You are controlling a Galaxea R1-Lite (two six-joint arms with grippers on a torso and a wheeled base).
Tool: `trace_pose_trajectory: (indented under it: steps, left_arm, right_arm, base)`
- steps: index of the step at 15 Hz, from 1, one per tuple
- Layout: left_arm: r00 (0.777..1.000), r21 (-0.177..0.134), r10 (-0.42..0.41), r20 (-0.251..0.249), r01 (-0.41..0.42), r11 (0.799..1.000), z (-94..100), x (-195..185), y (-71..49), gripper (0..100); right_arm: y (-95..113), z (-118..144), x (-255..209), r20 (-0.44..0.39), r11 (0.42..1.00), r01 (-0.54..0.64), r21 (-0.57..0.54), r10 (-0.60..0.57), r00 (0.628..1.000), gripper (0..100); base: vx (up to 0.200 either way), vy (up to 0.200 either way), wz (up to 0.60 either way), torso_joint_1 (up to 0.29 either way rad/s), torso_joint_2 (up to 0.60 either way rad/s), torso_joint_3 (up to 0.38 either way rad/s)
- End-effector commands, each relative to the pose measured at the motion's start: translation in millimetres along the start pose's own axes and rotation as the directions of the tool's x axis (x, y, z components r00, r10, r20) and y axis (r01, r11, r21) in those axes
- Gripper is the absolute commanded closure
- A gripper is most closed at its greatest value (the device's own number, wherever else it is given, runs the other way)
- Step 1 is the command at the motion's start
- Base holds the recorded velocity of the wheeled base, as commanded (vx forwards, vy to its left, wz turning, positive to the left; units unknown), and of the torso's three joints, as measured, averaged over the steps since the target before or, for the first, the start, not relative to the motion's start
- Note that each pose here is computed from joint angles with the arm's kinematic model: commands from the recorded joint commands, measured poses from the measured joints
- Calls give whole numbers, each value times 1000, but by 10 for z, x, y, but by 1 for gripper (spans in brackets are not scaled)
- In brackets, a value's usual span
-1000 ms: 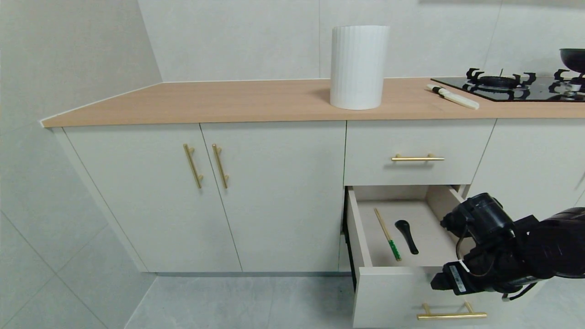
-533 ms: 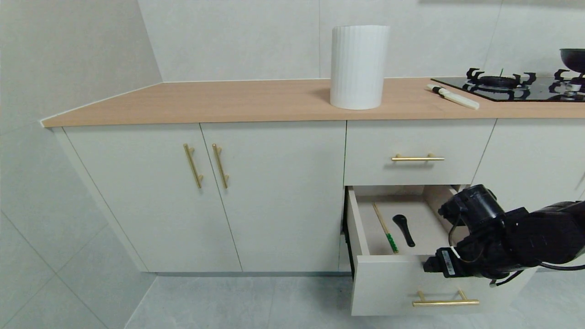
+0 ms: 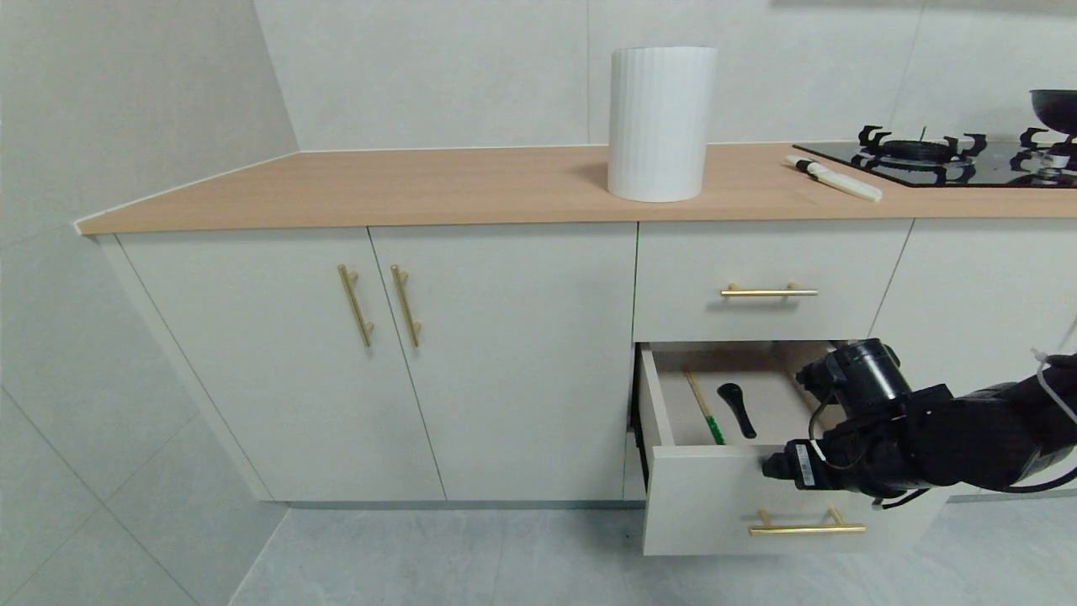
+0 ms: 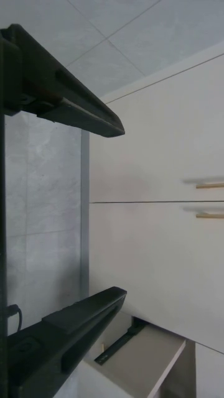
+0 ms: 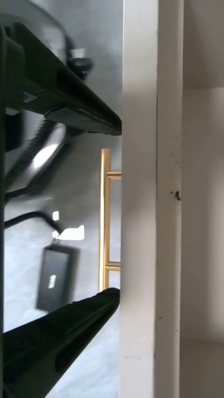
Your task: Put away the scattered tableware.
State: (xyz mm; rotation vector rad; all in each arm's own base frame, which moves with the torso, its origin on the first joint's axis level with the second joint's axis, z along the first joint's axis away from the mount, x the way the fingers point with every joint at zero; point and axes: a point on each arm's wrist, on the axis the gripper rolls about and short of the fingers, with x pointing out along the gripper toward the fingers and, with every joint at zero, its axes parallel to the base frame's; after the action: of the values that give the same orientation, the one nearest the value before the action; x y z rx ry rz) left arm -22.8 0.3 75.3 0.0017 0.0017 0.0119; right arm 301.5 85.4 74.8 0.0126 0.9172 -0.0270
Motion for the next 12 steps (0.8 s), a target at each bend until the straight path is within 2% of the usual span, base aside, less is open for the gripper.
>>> trace_pose_trajectory:
  steps: [1, 8, 12]
  left_arm:
    - [1000, 0, 0, -1, 0, 1000, 1, 1, 0, 0]
    - [1000, 1, 0, -1, 0, 1000, 1, 1, 0, 0]
    - [1000, 0, 0, -1, 0, 1000, 1, 1, 0, 0]
  right_arm:
    - [-7, -10, 127, -4, 1000, 8, 5, -8, 1000, 0]
    - [112, 304, 391, 85, 1000, -11, -9, 12, 996, 0]
    - [106, 474, 518, 122, 999, -3, -41, 8, 993, 0]
  base:
    - [0, 0, 0, 0, 0, 0]
    - [0, 0, 0, 0, 0, 0]
    - [0, 0, 0, 0, 0, 0]
